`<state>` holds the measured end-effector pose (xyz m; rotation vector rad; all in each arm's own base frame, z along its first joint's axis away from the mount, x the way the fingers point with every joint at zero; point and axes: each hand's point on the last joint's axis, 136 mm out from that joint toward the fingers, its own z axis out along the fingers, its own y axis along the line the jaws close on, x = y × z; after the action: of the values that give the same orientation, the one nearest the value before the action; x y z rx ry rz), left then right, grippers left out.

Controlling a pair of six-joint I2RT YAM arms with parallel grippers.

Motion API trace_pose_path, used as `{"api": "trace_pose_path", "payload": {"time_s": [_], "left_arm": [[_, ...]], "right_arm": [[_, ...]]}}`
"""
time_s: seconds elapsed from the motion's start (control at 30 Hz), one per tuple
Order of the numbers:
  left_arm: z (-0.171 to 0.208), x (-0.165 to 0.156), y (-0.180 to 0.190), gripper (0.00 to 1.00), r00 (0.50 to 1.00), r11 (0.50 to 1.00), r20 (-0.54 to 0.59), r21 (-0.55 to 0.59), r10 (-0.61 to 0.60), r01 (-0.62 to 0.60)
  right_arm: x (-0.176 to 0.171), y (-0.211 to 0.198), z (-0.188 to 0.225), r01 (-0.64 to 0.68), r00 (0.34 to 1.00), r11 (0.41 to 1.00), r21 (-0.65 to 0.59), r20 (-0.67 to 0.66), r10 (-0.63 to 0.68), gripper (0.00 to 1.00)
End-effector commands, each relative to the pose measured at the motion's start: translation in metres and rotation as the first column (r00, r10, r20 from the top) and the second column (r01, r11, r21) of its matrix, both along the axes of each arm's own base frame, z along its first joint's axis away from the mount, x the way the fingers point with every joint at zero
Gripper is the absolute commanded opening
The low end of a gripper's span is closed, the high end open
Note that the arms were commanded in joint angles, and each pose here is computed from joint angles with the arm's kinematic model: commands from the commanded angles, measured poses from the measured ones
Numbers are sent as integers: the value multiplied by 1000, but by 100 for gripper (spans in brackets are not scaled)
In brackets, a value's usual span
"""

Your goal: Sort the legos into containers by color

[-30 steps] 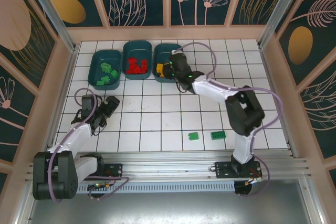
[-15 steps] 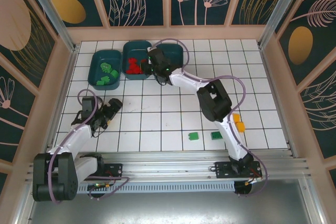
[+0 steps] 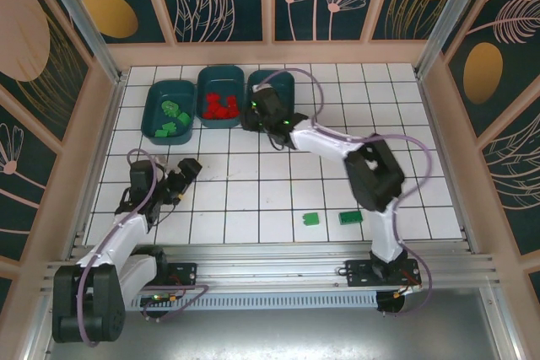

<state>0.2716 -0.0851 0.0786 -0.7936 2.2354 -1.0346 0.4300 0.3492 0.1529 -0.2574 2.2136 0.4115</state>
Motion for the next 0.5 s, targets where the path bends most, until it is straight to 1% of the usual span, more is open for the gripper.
{"api": "trace_pose_path", "payload": {"time_s": [0.0, 0.1, 0.17, 0.23, 0.27, 0.3, 0.4, 0.47], "left_arm": [[27, 6, -30, 99, 987, 995, 137, -39, -81, 87], [42, 7, -63, 99, 965, 982, 199, -41, -173, 185], [49, 8, -85, 99, 945, 968, 224, -24, -240, 251], [56, 8, -110, 98, 918, 946, 245, -4, -312, 323], [59, 8, -121, 99, 905, 935, 251, 3, -343, 354], [62, 7, -134, 99, 889, 921, 257, 10, -380, 391], [67, 5, -164, 98, 848, 883, 266, 25, -457, 468], [65, 3, -176, 98, 836, 869, 263, 24, -482, 493]], "right_arm": [[-20, -98, 21, 287, 958, 957, -40, 27, -286, 64], [-61, -195, -7, 491, 863, 865, -105, -82, -499, 67], [-88, -251, -25, 589, 784, 798, -130, -146, -603, 68], [-113, -298, -41, 671, 698, 725, -155, -198, -688, 70], [-122, -312, -47, 693, 670, 703, -158, -218, -709, 71], [-131, -328, -53, 728, 626, 667, -158, -244, -740, 72], [-148, -360, -66, 789, 537, 593, -157, -293, -791, 75], [-156, -372, -75, 807, 500, 563, -179, -302, -812, 76]]}}
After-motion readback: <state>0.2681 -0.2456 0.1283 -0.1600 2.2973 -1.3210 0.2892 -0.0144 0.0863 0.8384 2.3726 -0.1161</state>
